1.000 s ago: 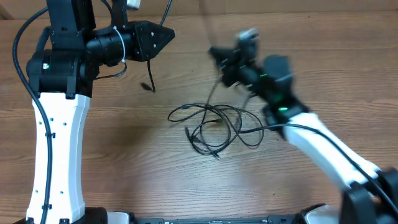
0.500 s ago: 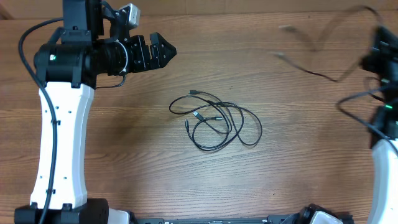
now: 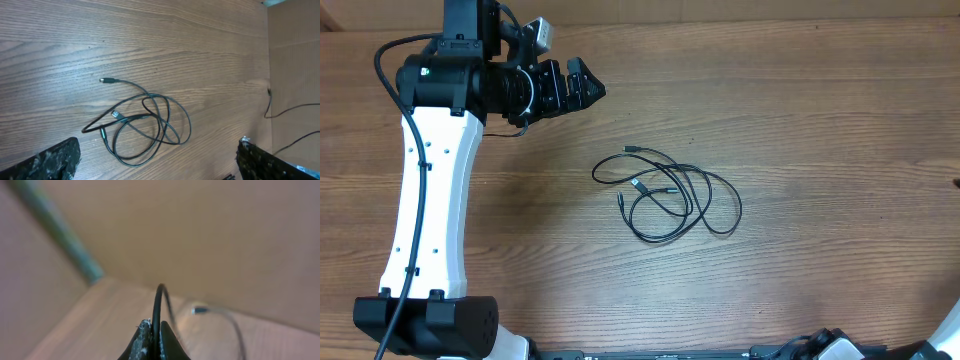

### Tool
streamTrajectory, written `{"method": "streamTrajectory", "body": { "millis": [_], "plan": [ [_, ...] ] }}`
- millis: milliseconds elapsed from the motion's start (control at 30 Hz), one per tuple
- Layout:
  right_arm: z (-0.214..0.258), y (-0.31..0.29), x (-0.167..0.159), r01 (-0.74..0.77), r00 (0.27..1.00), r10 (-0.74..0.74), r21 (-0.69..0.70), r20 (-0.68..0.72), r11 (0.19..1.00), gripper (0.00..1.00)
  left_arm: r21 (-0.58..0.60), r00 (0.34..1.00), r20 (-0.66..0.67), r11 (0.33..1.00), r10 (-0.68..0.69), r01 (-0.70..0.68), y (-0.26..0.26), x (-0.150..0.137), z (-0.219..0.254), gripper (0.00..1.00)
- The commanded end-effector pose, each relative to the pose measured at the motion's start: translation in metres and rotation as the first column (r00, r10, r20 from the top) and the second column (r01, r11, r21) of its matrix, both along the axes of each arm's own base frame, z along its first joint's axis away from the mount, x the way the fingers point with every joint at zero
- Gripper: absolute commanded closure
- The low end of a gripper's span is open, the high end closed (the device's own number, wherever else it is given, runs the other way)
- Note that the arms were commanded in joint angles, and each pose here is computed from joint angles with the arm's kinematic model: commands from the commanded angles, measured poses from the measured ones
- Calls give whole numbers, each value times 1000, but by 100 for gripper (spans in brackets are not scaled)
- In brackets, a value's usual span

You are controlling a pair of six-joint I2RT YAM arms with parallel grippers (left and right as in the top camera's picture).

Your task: Untangle cables

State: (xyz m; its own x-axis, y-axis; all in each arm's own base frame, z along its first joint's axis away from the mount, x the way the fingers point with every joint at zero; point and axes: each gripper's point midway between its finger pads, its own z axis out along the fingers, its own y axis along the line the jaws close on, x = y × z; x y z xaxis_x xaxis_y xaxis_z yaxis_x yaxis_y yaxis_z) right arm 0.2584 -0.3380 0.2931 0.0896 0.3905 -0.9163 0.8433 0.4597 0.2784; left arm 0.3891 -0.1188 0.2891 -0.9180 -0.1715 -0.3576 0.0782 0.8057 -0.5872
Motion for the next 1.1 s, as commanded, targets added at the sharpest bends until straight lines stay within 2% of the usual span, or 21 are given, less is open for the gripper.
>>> {"method": "streamTrajectory", "body": {
  "millis": [0,200,333,467,500,533,567,600,633,700,767,833,967,1067],
  "plan": [
    [1,-26,-19,128,981,-142,-112,-133,985,96,11,1000,-8,1000,-20,20,-4,0,-6,1],
    [-37,-54,-2,62,938,-122,-187,-326,980,96,11,1000,-18,1000,-20,21,-4,-3,-7,0],
    [-45,-79,-11,168,913,-244,-243,-328,955,96,10,999,-33,1000,-18,18,-4,-5,-8,0],
    [-59,-93,-14,173,917,-241,-229,-317,958,96,11,999,-41,1000,-18,18,-4,-7,-9,0],
    [-73,-95,-14,166,923,-217,-181,-318,969,91,11,999,-44,1000,-19,20,-5,-7,-9,0],
    [-90,-95,-15,163,929,-192,-117,-315,980,74,11,999,-46,1000,-22,22,-6,-8,-9,1],
    [-110,-92,-14,154,937,-158,-38,-312,987,47,11,999,-46,1000,-26,27,-7,-9,-9,1],
    [-131,-86,-11,134,946,-113,51,-304,990,16,12,998,-45,999,-31,32,-9,-9,-9,0],
    [-152,-76,-5,100,955,-52,152,-291,983,0,12,998,-43,999,-35,36,-11,-9,-9,1],
    [-176,-53,8,18,966,59,295,-252,955,0,11,998,-34,999,-47,47,-15,-9,-8,1],
    [-180,-33,23,-31,984,99,400,-150,916,0,10,998,-32,998,-58,58,-19,-10,-8,1],
    [-172,-17,33,-45,991,97,446,-93,894,0,10,997,-33,998,-66,66,-22,-11,-8,0],
    [-137,18,45,-81,993,112,454,-42,887,0,14,996,-46,997,-81,81,-26,-16,-10,0],
    [-121,70,47,-138,984,179,534,-25,834,0,49,996,-50,996,-74,76,-26,-16,-16,0]
  ]
}}
